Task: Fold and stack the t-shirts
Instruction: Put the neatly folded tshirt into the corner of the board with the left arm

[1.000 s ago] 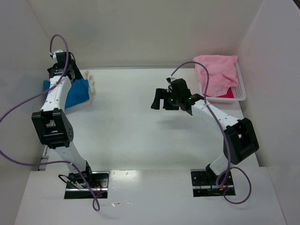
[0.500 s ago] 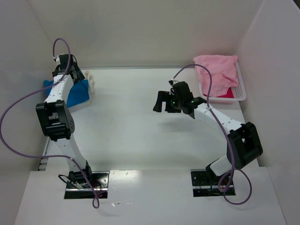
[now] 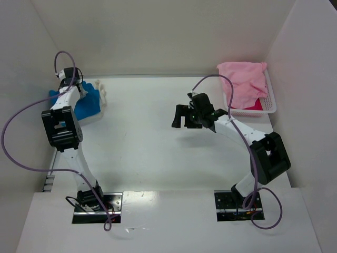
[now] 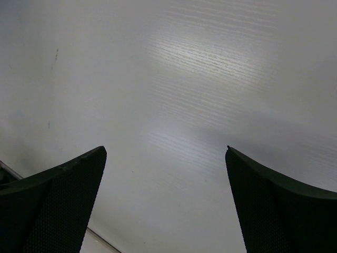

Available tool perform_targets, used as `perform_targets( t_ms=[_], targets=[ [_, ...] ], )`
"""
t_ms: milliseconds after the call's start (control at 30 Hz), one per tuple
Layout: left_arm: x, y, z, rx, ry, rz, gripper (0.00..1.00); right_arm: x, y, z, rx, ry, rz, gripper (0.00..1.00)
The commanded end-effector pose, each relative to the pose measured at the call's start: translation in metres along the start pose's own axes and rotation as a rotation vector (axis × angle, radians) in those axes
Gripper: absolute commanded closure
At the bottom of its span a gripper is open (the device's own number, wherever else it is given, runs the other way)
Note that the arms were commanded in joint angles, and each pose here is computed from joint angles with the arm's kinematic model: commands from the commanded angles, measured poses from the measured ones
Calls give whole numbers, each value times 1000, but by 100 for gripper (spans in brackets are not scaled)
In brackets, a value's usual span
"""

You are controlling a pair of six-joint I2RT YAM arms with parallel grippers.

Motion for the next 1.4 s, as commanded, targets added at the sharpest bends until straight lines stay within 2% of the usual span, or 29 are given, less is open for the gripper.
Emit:
perform_targets(
  t_ms=[0,267,467,633,700,767,867,967,1100,1267,1367],
  targets=[
    [-11,-14,3,28,4,62,93,-1,7,-10,40,-43,-22,1],
    [-26,-42,25,-8,74,163,92,-2,7,-6,29,-31,-28,1],
    [-26,-59,38,-52,143,253,81,-3,6,-3,28,-25,-25,1],
    [-10,-59,24,-56,104,249,74,-3,5,-2,28,-22,-25,1],
    [-5,-50,15,-30,87,213,67,0,6,-4,29,-31,-27,1],
    [1,-34,0,18,63,184,64,4,9,-7,22,-45,-33,0],
    [16,-13,-14,77,32,163,52,16,14,-14,23,-83,-47,0],
    [35,-1,-33,112,-12,189,30,31,21,-22,21,-130,-65,0],
    [54,4,-46,101,25,230,15,49,20,-43,-23,-226,13,0],
    [119,-15,-57,-7,60,497,6,76,16,-83,-89,-372,152,0],
    [169,-24,-64,-96,11,606,1,94,7,-111,-118,-444,198,0]
  ],
)
Point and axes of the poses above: each gripper's point midway between its finger pads, its own x axis back along the fingers, its own y axis along the line the jaws close on, z = x × y, the point moved 6 cm from there along x, back along the fingers, and after that the axes turned 8 degrees about x, right-handed, at the moved point
